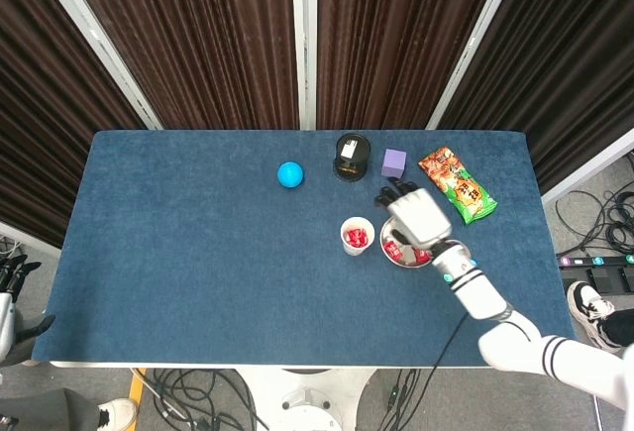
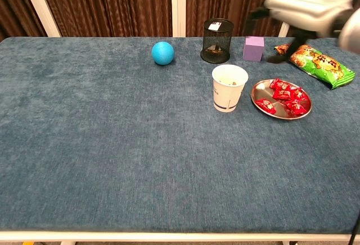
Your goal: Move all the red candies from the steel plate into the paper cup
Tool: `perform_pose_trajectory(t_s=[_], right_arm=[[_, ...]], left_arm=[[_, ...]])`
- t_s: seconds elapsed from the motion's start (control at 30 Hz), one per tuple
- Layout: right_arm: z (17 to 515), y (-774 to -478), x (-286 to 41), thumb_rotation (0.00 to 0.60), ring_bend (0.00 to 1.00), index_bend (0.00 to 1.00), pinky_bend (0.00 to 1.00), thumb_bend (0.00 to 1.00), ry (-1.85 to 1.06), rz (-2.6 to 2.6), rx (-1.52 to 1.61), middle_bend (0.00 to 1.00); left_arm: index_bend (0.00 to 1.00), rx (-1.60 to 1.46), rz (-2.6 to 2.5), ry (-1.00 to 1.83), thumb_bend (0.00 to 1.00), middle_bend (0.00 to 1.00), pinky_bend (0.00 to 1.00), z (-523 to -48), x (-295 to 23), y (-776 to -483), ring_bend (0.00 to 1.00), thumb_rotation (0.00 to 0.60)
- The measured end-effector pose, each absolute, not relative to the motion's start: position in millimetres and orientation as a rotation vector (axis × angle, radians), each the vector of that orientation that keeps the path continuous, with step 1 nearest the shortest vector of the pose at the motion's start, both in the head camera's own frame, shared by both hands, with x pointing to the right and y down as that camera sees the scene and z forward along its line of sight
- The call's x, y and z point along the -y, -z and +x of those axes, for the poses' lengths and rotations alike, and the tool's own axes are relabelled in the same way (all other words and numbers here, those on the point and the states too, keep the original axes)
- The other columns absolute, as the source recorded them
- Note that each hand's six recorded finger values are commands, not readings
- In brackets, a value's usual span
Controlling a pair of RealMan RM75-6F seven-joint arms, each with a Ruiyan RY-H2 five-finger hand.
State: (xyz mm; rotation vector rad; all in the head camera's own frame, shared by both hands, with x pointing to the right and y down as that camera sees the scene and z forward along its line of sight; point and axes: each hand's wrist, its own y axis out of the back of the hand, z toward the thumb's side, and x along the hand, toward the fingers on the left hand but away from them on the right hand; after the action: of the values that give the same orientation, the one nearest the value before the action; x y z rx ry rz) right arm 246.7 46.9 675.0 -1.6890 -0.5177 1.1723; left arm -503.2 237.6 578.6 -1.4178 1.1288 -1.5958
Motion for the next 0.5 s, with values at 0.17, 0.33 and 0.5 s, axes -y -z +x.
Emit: perform_pose_trajectory(t_s=[0.17,0.33,0.5], right_arm=[[284.3,-695.5,-57.2,0.6,0.13,0.33,0.36,0.09,-1.334,-1.681,0.465,0.3],[302.7,-719.6,-65.0,0.6,0.13,0.33,0.36,0.11,-1.428,-1.67,0.405,0.3],[312.8,-740.7,-68.2,0.6,0.13,0.33,0.36,0.14,-1.492,-1.656,0.366,0.3]], left_arm=[[0.29,-1.12,-1.436,1.589,0.0,0.25,0.21,-498.7,-236.8,-581.6,0.14,0.6],[0.29,-1.118,-1.437,1.594,0.0,0.25,0.21,-498.9,-237.2,-581.4,0.14,0.6],[0.29,-1.118,-1.438,1.603,0.0,0.25,0.21,-499.9,-238.6,-582.1,0.14,0.6]])
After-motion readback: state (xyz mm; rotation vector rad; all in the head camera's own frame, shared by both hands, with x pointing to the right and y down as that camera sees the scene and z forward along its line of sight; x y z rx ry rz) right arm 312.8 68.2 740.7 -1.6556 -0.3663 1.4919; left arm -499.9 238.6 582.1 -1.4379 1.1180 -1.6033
